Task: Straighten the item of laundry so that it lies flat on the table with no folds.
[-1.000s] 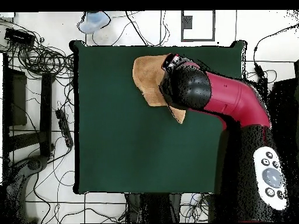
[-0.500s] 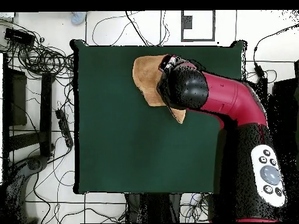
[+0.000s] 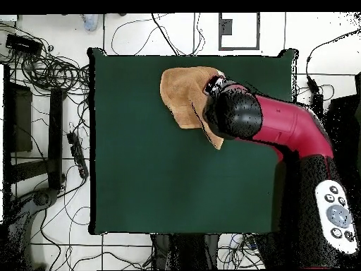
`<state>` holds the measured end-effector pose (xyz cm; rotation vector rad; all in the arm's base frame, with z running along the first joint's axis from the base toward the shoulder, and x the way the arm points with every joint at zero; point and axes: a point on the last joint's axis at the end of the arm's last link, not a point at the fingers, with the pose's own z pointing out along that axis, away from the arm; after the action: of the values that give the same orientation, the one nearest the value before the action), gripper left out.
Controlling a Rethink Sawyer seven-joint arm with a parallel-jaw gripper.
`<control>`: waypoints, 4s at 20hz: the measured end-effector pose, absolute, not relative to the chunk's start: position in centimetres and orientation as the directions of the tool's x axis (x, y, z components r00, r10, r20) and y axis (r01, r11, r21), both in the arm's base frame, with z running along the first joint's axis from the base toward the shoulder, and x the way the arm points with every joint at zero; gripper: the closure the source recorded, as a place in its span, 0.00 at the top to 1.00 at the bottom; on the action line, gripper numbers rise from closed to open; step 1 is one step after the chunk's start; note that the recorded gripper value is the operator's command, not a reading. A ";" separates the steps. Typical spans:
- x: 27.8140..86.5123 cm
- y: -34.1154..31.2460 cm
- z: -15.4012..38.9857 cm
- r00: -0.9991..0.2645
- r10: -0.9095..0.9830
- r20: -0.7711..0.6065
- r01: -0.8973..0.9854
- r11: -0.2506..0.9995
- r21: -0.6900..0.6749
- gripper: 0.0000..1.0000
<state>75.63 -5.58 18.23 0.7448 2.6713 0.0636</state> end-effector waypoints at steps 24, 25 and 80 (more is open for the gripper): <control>73.3 -4.6 5.8 -0.838 0.420 -0.350 0.406 0.906 0.116 1.00; 73.2 -4.2 5.8 -0.841 0.416 -0.347 0.401 0.909 0.116 1.00; 76.0 12.4 -1.2 -0.837 0.410 -0.361 0.398 0.910 0.111 1.00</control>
<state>75.98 12.40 -1.23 0.5922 2.6903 0.0445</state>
